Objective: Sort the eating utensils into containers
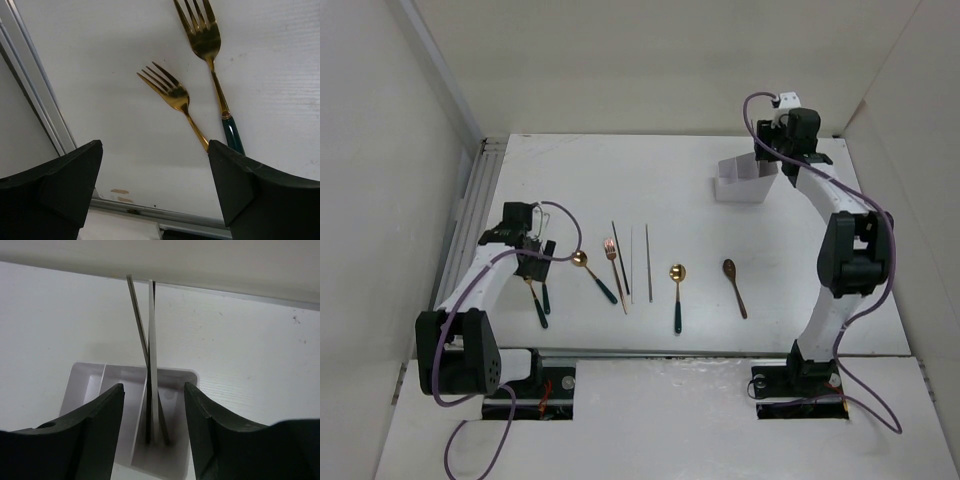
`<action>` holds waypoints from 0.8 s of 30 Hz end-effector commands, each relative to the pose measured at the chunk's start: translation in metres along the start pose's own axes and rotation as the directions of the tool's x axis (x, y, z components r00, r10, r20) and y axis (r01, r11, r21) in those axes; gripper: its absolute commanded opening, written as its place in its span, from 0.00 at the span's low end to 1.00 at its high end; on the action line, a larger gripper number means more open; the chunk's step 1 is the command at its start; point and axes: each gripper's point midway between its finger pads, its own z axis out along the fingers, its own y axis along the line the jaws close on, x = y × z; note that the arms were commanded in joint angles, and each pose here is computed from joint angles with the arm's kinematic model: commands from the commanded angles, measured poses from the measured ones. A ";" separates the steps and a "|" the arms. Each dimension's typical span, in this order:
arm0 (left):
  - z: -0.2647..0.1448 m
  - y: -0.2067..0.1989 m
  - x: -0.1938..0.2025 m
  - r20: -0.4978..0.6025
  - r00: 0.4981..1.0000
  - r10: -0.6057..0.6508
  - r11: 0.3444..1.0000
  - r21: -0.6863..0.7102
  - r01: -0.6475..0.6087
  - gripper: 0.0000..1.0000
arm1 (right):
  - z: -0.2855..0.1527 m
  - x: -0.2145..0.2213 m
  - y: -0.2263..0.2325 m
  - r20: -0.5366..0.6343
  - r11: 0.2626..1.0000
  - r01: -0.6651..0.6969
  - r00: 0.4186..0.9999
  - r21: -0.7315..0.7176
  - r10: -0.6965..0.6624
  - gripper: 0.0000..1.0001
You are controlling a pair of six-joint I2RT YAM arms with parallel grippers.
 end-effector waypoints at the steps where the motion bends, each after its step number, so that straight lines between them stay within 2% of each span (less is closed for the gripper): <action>1: 0.000 -0.004 0.013 -0.031 0.999 0.008 1.000 0.019 -0.007 0.84 | -0.037 -0.060 0.000 0.144 0.999 0.006 0.990 0.042 -0.012 0.57; 3: -0.005 -0.006 0.003 0.013 1.000 -0.001 0.999 0.040 0.001 0.77 | -0.051 -0.073 0.006 0.175 0.999 0.012 0.984 0.042 -0.019 0.60; 5: -0.011 -0.015 -0.010 0.063 0.998 -0.009 0.995 0.103 0.003 0.71 | -0.058 -0.069 0.024 0.169 0.999 0.024 0.985 0.021 -0.027 0.60; 8: -0.021 -0.032 -0.026 0.126 0.992 0.032 0.985 0.167 -0.053 0.58 | -0.076 -0.077 0.042 0.194 0.999 0.037 0.980 0.008 -0.038 0.61; 12: -0.011 -0.058 -0.011 0.050 0.988 0.144 0.962 0.228 -0.152 0.48 | -0.087 -0.062 0.060 0.174 0.999 0.051 0.983 -0.010 -0.048 0.61; 15: 0.004 -0.064 0.009 -0.051 0.978 0.202 0.957 0.223 -0.187 0.45 | -0.098 -0.058 0.063 0.171 0.999 0.053 0.984 -0.008 -0.051 0.61; 18: 0.013 -0.062 0.022 -0.121 0.976 0.184 0.968 0.196 -0.158 0.44 | -0.110 -0.055 0.061 0.175 0.999 0.052 0.983 0.001 -0.051 0.61; 24: 0.010 -0.057 0.024 -0.105 0.983 0.152 0.979 0.155 -0.135 0.49 | -0.130 -0.049 0.061 0.183 0.999 0.051 0.982 0.013 -0.053 0.61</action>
